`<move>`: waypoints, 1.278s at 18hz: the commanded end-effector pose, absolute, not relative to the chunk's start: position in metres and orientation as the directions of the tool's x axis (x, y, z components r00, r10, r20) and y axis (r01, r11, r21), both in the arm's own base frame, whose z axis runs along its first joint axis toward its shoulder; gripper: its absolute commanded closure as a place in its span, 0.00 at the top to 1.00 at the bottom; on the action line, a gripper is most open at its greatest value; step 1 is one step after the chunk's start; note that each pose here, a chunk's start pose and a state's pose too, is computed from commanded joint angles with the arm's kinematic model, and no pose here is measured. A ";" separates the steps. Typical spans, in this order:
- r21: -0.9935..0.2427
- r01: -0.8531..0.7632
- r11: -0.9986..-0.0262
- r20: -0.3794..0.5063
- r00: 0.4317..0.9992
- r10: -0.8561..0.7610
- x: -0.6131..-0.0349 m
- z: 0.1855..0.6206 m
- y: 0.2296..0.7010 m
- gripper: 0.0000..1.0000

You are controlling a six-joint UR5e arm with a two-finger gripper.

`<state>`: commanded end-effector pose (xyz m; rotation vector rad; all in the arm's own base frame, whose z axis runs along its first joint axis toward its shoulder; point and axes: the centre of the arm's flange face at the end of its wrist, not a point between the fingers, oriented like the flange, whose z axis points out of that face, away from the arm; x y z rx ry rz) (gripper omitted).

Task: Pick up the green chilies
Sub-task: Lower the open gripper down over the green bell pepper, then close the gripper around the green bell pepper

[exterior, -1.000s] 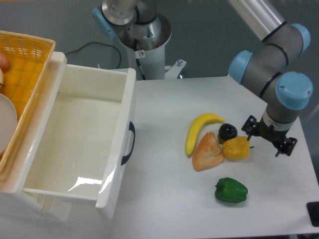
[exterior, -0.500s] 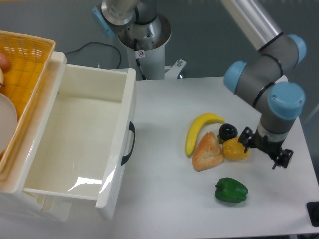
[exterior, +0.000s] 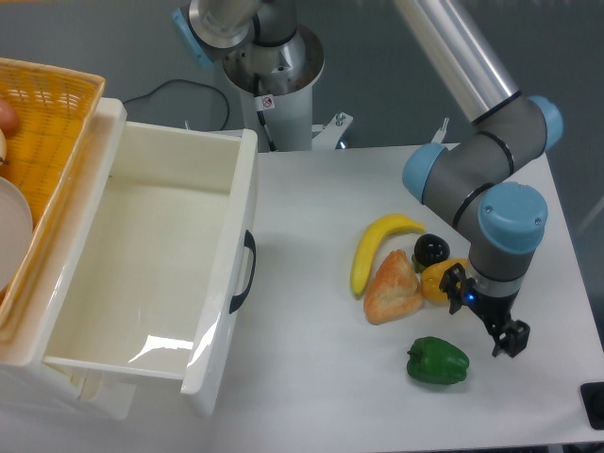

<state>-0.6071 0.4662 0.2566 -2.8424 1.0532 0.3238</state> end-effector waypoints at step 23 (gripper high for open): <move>-0.002 -0.886 -0.463 -0.165 0.457 -0.874 -0.598 0.228 0.482 1.00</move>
